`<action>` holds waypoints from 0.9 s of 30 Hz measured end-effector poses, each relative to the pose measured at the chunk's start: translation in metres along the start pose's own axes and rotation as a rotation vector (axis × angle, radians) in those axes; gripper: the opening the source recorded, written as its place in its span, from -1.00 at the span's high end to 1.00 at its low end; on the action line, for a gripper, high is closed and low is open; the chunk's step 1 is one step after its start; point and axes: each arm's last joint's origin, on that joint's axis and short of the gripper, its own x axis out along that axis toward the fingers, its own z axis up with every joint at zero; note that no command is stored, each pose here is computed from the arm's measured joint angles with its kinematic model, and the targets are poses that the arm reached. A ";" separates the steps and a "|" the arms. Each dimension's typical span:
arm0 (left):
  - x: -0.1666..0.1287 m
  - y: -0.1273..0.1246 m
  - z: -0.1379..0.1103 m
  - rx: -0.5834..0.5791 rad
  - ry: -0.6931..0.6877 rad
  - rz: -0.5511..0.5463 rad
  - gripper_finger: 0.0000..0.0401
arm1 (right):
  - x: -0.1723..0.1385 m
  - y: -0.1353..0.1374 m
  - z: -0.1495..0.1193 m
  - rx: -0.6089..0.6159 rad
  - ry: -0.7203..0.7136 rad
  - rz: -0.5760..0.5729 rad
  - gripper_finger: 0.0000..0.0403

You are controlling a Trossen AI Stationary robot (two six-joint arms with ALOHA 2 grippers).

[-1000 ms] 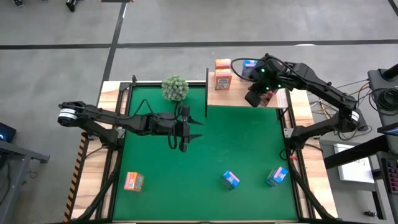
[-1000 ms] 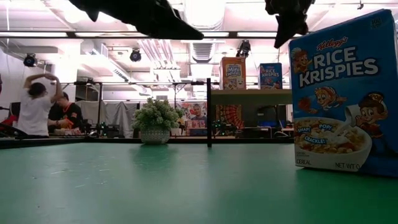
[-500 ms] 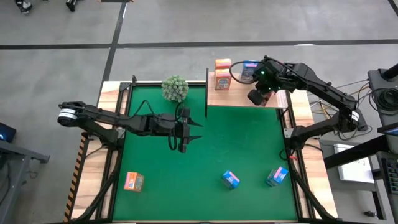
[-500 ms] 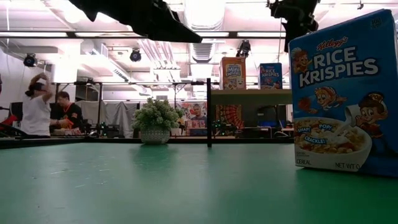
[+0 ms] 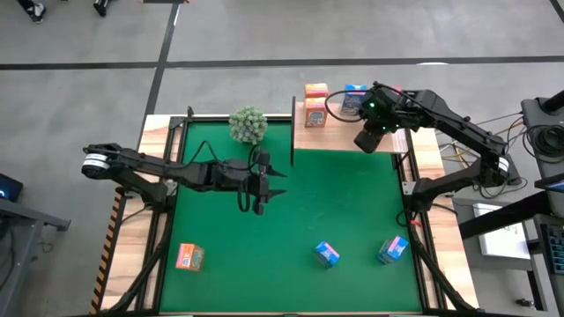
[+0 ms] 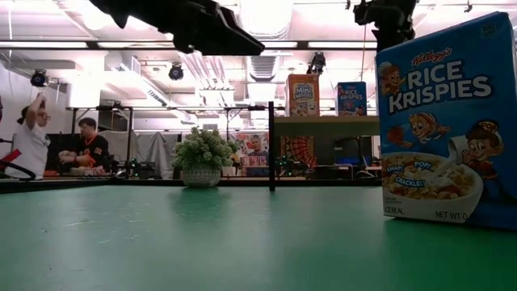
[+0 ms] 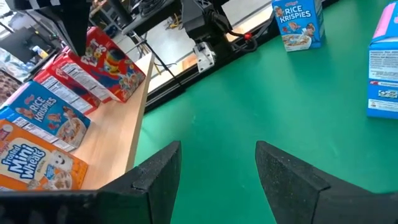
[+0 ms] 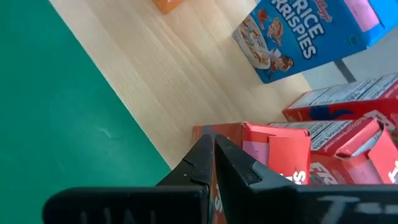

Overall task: Stack cereal on shelf
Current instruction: Put the red cereal box on the shelf

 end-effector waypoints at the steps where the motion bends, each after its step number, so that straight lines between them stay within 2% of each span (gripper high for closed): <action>1: 0.000 0.000 0.000 0.003 0.001 0.001 0.05 | -0.001 0.000 0.000 -0.007 -0.002 0.000 0.96; 11: -0.002 0.016 -0.004 0.056 0.011 0.051 0.05 | -0.024 -0.005 0.006 0.026 -0.101 0.003 0.96; 16: -0.004 0.025 -0.007 0.061 0.009 0.061 0.05 | -0.037 -0.001 0.007 0.080 -0.139 0.128 0.96; 20: -0.005 0.030 -0.009 0.077 0.002 0.062 0.05 | -0.037 0.011 0.005 0.084 -0.120 0.201 0.96; 27: -0.011 0.034 -0.005 0.086 -0.018 0.080 0.05 | -0.034 0.025 -0.006 0.084 -0.019 0.215 0.96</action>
